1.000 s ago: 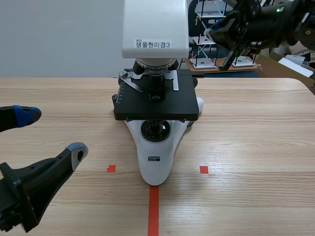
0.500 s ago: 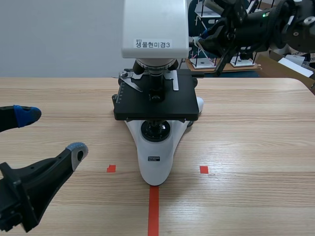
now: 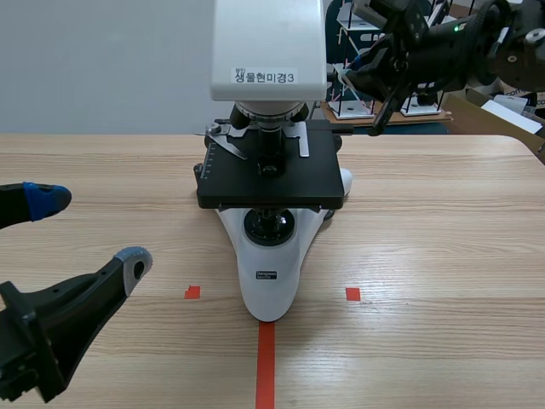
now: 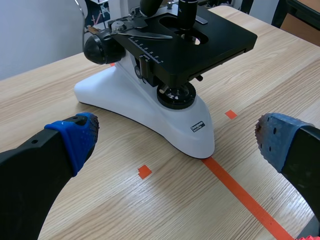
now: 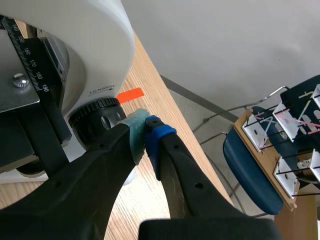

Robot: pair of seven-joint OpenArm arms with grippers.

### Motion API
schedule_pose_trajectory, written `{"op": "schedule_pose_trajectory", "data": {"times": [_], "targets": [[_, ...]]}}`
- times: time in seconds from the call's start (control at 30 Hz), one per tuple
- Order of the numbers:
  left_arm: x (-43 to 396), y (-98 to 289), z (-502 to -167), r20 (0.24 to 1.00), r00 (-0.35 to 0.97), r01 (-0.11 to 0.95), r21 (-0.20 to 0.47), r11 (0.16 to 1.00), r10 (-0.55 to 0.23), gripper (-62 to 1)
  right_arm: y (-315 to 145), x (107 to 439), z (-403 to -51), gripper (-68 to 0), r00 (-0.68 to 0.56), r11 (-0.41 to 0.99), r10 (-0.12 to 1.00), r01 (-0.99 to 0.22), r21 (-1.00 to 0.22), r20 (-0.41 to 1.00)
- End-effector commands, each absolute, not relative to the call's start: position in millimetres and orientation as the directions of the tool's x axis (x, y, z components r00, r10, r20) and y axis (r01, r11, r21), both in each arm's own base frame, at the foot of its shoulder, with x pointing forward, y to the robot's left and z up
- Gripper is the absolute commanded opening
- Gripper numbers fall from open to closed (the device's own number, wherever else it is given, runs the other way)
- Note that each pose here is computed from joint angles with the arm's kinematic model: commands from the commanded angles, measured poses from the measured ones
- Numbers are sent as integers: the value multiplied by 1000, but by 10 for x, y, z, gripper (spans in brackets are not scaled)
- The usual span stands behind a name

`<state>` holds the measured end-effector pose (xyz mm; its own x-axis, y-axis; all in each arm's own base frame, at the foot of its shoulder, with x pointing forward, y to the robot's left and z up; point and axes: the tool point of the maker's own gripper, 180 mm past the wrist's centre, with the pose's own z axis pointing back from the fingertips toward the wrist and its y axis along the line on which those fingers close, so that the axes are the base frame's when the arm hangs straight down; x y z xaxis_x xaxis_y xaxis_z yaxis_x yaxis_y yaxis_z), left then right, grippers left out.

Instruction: Point at the coarse focus knob

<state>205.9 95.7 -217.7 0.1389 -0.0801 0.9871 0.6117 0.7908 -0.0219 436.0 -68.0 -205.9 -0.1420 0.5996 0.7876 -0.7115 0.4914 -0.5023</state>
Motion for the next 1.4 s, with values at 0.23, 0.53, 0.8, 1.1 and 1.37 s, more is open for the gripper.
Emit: {"op": "schedule_pose_trajectory", "data": {"times": [0.23,0.53,0.8,1.1,1.37], "targets": [[2078,953,-2110,991,118,608,-24,794,-60,14,-676,4419,-1854,-669,-182,498,586,-688,-529,789],[2078,953,-2110,991,118,608,-24,794,-60,14,-678,4419,-1855,-669,-182,497,587,-688,-529,789],[2078,953,-2110,991,118,608,-24,794,-60,14,-705,4421,-1852,-669,-182,498,590,-685,-532,787],[2078,953,-2110,991,118,608,-24,794,-60,14,-708,4421,-1853,-669,-182,498,590,-685,-532,787],[2078,953,-2110,991,118,608,-24,794,-60,14,-710,4422,-1855,-669,-183,496,593,-684,-534,784]]}}
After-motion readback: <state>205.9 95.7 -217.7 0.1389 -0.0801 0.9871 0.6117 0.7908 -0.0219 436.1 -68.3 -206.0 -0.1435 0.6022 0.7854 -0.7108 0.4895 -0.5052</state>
